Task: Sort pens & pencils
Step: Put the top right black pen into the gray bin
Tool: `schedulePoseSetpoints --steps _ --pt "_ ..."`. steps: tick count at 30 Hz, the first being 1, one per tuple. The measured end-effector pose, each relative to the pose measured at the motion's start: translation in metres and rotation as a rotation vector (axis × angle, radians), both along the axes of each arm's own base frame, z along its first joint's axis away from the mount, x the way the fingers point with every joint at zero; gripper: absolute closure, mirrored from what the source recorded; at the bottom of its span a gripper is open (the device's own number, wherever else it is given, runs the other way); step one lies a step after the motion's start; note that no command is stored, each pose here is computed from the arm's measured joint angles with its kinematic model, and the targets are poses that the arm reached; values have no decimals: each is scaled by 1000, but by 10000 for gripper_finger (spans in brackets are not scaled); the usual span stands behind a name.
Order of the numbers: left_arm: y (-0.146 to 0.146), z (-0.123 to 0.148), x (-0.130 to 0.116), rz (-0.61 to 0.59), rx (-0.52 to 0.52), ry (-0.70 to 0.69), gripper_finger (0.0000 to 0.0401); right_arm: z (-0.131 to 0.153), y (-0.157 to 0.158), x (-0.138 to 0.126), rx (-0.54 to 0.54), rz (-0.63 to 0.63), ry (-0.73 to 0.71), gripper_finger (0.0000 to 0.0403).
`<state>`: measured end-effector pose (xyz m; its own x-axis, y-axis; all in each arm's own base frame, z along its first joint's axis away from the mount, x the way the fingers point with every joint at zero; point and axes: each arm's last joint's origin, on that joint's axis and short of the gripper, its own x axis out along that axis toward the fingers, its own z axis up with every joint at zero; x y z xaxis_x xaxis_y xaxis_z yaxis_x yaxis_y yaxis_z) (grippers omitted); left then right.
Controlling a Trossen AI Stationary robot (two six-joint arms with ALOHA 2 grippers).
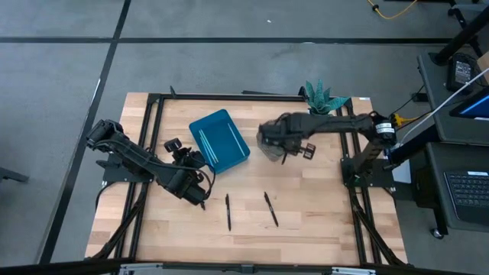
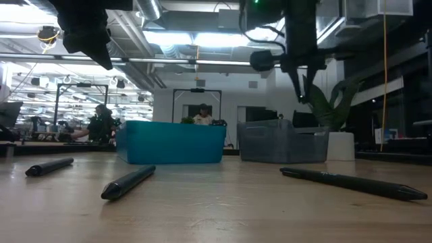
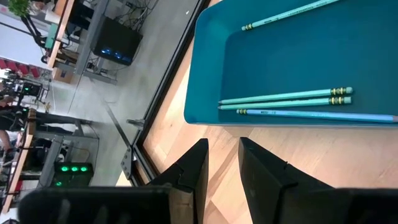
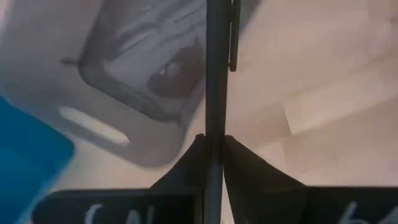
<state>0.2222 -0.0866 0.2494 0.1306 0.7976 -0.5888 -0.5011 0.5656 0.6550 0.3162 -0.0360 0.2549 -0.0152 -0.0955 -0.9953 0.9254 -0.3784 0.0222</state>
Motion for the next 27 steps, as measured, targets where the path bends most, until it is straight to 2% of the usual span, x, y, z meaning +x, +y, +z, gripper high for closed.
schedulePoseSetpoints --steps 8,12,27 --pt "0 0 0 0 1 0 319 1 -49 2 -40 18 -94 376" --pt "0 0 0 -1 2 0 319 -3 -64 1 -38 22 -87 375" --pt "3 0 1 6 15 -8 319 -45 -79 12 26 64 -52 371"
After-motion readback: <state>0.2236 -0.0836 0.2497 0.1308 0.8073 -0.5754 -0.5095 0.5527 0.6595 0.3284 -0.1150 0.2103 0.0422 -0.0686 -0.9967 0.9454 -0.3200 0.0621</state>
